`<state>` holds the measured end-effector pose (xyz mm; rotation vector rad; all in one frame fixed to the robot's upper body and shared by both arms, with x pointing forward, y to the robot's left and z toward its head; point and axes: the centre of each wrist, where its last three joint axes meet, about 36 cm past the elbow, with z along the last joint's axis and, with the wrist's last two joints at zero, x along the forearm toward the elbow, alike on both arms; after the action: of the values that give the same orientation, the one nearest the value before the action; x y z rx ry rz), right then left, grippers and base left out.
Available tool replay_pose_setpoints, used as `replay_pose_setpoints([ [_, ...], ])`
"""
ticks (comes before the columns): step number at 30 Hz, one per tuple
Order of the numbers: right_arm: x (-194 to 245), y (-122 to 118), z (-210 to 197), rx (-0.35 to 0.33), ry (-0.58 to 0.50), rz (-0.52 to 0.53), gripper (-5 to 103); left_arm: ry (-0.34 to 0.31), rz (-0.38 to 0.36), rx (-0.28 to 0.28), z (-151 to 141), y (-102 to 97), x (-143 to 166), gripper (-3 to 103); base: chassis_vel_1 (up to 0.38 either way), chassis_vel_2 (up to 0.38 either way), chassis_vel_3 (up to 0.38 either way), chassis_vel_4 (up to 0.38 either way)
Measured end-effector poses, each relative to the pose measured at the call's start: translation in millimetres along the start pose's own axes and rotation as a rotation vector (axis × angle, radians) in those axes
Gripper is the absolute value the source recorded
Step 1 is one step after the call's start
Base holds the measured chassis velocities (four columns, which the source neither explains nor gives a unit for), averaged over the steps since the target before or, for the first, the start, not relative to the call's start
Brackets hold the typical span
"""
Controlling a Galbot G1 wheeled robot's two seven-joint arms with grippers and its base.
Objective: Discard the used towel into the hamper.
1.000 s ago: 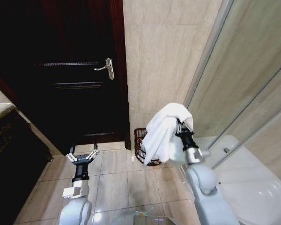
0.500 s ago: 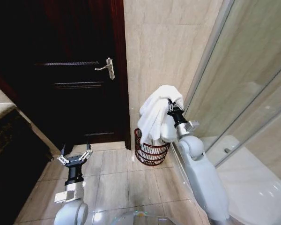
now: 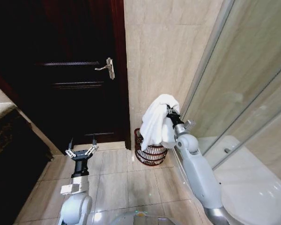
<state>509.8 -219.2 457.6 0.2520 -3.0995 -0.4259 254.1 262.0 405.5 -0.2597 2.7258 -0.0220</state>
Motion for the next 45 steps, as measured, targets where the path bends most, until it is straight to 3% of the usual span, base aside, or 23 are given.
replay_pose_setpoints([
  [9, 3, -12, 57, -0.033, 0.162, 0.029, 5, -0.002, -0.006, 0.006, -9, -4.3, -6, 100, 0.0, 0.0, 0.0, 0.0],
  [13, -2, -12, 62, -0.035, 0.171, 0.039, 5, -0.001, -0.007, 0.007, -10, -4.5, -8, 100, 0.0, 0.0, 0.0, 0.0],
  [19, -7, 6, 19, 0.005, 0.029, 0.005, 5, 0.005, -0.012, 0.009, -8, -3.9, -9, 100, 0.0, 0.0, 0.0, 0.0],
  [23, -13, 39, -59, 0.044, -0.171, -0.059, 5, 0.013, -0.013, 0.011, -5, -4.9, -8, 100, 0.0, 0.0, 0.0, 0.0],
  [28, -16, 52, -87, 0.033, -0.211, -0.088, 5, 0.013, -0.01, 0.005, -5, -3.5, -10, 100, 0.0, 0.0, 0.0, 0.0],
  [36, -34, 38, -44, 0.023, -0.1, -0.057, 5, 0.017, -0.008, -0.002, -4, -1.4, -13, 100, 0.0, 0.0, 0.0, 0.0],
  [45, -53, 5, 46, 0.029, 0.099, 0.053, 5, 0.017, -0.005, 0.006, -2, -4.5, -20, 100, 0.0, 0.0, 0.0, 0.0],
])
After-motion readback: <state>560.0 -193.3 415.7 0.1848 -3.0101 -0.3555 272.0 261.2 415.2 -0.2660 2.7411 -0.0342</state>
